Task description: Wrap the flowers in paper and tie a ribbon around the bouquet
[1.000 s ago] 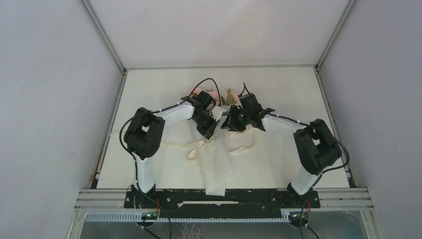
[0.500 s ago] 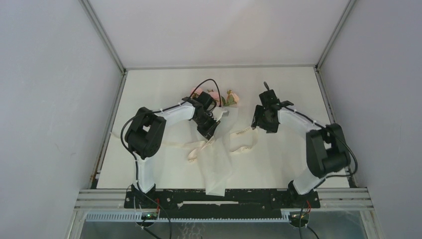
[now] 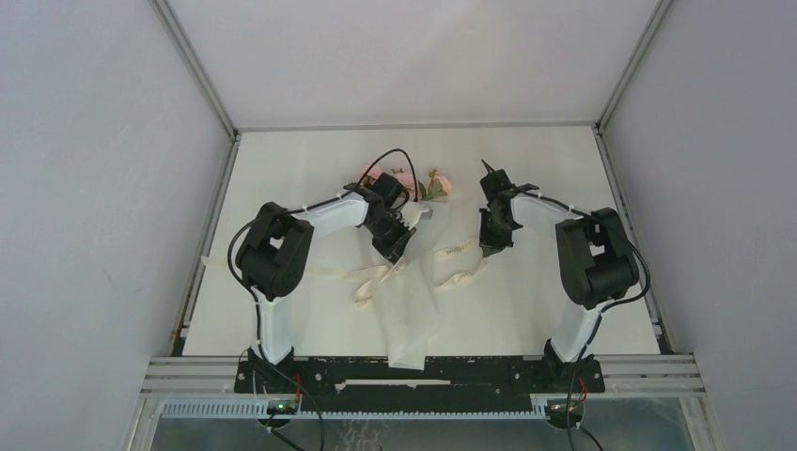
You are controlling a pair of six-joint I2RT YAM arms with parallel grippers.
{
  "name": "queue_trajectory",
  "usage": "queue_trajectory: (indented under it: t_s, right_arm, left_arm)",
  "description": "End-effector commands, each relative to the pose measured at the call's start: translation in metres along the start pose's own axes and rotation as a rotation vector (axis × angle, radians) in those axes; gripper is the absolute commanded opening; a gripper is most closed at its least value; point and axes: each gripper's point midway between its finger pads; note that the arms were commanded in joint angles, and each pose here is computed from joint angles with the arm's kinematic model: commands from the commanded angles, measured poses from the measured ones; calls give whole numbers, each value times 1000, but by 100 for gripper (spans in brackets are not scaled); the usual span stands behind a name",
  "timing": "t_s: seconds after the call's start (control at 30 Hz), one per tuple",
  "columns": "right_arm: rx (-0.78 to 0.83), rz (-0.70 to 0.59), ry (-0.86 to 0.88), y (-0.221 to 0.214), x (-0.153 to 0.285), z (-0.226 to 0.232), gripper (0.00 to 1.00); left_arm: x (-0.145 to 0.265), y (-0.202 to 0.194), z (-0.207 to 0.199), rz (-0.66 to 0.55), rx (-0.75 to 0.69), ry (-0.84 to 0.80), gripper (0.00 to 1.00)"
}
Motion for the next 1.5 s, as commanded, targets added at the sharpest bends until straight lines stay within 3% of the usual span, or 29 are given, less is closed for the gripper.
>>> queue_trajectory:
  t_s: [0.0, 0.1, 0.27, 0.4, 0.5, 0.63, 0.7, 0.8, 1.0, 1.27, 1.47]
  right_arm:
    - [-33, -112, 17, 25, 3, 0, 0]
    - [-135, -303, -9, 54, 51, -31, 0]
    - [-304, -703, -2, 84, 179, -89, 0]
    - [-320, -951, 115, 78, 268, -90, 0]
    - [-137, -1022, 365, 67, 305, -35, 0]
    - [320, -938, 861, 14, 320, 103, 0]
    - [489, -863, 1055, -20, 312, 154, 0]
    - [572, -700, 1221, -55, 281, 201, 0]
    - [572, -458, 1239, -83, 198, 242, 0]
    - [351, -338, 1055, -59, 95, 238, 0]
    - [149, -380, 1009, -10, 74, 220, 0]
  left_arm:
    - [15, 17, 6, -56, -60, 63, 0]
    - [17, 18, 7, -59, -67, 73, 0]
    - [22, 24, 8, -75, -82, 82, 0]
    - [23, 27, 9, -80, -91, 86, 0]
    - [22, 27, 9, -80, -94, 85, 0]
    - [21, 29, 4, -91, -94, 48, 0]
    - [21, 29, 2, -101, -85, 28, 0]
    - [25, 27, 1, -122, -71, 2, 0]
    - [34, 22, 4, -154, -26, -33, 0]
    - [47, 5, 8, -165, -5, -33, 0]
    - [72, -35, 21, -127, 16, 52, 0]
Point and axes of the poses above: each gripper's point midway between its finger pads, its own x axis back along the fingers, its own z axis along the line the jaws close on, y = z × x, and after that the axes turned 7 degrees about -x, right-handed
